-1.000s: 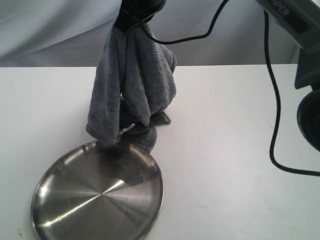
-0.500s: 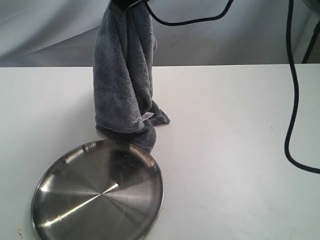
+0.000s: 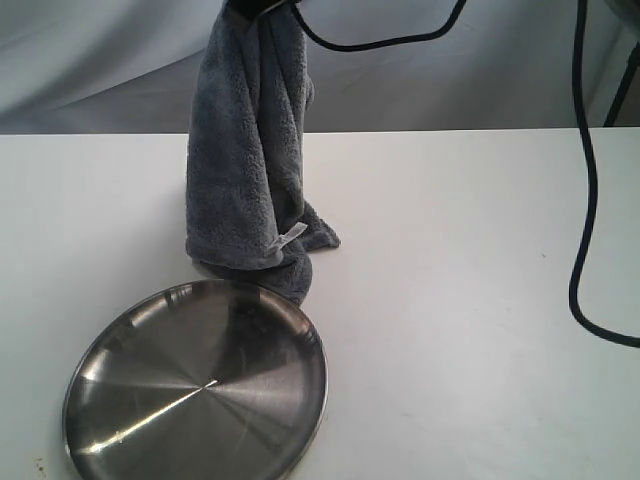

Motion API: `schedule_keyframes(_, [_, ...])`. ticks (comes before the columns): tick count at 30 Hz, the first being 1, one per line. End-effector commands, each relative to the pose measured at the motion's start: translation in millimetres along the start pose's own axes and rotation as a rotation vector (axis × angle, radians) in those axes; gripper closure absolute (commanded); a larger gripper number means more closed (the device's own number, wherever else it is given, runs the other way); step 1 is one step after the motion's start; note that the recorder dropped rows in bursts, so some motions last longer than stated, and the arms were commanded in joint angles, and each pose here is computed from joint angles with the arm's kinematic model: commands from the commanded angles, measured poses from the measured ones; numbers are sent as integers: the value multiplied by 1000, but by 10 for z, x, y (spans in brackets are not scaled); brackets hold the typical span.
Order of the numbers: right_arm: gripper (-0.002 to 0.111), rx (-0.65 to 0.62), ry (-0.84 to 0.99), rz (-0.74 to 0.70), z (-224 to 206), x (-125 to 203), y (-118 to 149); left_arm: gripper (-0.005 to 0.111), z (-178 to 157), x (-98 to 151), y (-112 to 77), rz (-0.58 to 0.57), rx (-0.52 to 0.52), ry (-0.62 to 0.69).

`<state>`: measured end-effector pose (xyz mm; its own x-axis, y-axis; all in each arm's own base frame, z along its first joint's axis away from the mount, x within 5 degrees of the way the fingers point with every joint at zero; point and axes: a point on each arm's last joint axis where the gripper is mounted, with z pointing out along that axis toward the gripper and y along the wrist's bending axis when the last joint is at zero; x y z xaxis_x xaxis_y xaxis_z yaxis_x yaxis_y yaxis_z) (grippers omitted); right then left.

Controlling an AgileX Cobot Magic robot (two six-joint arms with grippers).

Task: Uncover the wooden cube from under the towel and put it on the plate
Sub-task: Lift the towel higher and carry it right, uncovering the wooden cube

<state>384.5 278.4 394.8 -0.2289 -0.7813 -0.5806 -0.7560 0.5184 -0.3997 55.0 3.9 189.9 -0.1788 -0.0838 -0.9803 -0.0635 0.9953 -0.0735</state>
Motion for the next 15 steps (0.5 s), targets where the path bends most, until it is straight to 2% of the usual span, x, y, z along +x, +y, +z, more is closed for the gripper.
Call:
schedule_keyframes(1, [108,137,24,10,-104,23,-148,105,0,7,-1,-13,2,-7])
schedule_keyframes(5, [108,207,56,2,-116,52,-211,105,0,7,-1,-13,2,-7])
schedule_keyframes(15, [108,229,67,-7,-121,61,-231,105,0,7,-1,-13,2,-7])
